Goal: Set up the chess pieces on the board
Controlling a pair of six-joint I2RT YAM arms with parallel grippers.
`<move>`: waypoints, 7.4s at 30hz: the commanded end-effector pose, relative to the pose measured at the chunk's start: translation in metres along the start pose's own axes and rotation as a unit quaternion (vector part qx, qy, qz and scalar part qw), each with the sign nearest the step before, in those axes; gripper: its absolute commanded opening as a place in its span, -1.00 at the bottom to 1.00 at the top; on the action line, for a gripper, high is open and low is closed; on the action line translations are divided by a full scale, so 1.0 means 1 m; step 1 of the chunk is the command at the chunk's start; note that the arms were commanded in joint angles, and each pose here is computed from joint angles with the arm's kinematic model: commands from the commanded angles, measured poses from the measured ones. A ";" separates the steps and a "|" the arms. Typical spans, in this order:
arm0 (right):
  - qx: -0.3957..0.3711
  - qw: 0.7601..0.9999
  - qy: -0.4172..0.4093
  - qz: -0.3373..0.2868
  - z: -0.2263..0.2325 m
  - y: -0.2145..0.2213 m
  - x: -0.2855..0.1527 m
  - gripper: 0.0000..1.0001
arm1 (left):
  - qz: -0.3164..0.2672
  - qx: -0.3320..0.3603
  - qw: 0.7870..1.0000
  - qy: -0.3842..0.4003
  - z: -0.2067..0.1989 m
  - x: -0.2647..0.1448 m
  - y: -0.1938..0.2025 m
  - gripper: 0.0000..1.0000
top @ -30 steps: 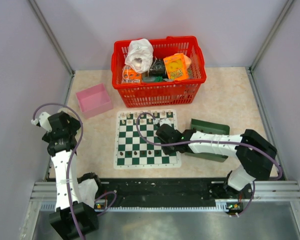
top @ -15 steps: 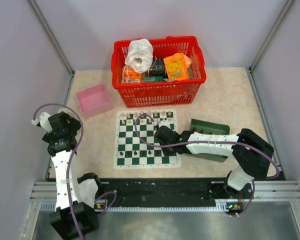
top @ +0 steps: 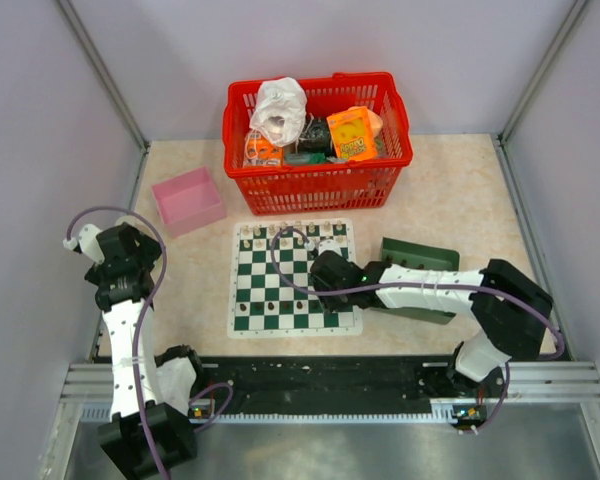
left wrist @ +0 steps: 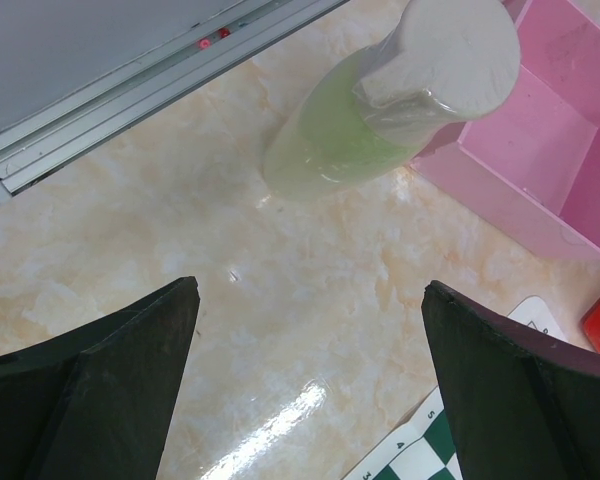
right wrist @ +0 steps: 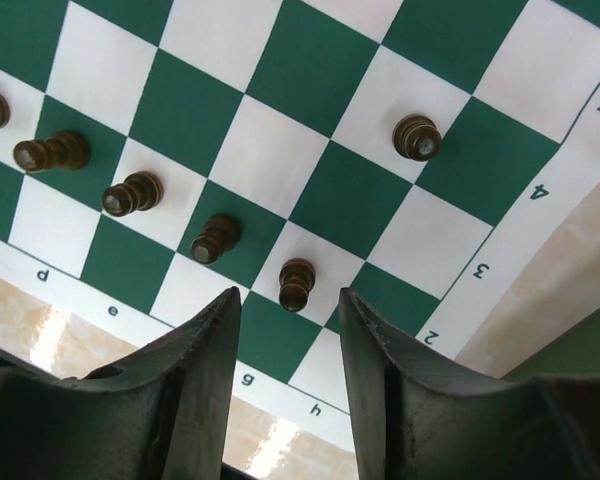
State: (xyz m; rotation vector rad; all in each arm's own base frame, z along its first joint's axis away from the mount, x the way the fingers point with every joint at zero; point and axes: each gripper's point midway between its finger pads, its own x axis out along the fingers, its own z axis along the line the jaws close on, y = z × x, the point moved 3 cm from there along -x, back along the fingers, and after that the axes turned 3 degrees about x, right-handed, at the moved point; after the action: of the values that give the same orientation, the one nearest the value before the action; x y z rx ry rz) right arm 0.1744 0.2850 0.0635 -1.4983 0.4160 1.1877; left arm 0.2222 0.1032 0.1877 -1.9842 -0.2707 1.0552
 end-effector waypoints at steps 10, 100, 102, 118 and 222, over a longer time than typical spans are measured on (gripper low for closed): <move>0.030 0.996 0.003 -0.088 -0.019 -0.071 -0.024 -0.12 | -0.020 -0.012 1.000 0.015 -0.006 0.000 -0.010 0.98; 0.040 0.999 0.007 -0.010 -0.032 0.002 -0.008 -0.77 | -0.019 -0.014 1.000 0.018 -0.006 0.000 -0.008 0.97; 0.042 0.999 0.006 -0.011 -0.031 0.001 -0.006 -0.77 | -0.020 -0.013 1.000 0.017 -0.006 0.000 -0.008 0.97; 0.038 0.999 -0.005 -0.019 -0.029 -0.001 -0.016 -0.34 | -0.018 -0.011 1.000 0.015 -0.005 0.002 -0.007 0.97; 0.218 0.967 0.124 -0.041 -0.217 -0.054 -0.025 -0.67 | -0.005 -0.002 0.999 0.032 -0.011 0.009 -0.001 0.97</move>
State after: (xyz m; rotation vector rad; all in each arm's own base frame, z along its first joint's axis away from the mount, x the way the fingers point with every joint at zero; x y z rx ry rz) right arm 0.2842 0.0935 0.0683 -1.2453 0.8039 0.8196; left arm 0.2325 0.0991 0.1757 -2.0068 -0.2078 1.0412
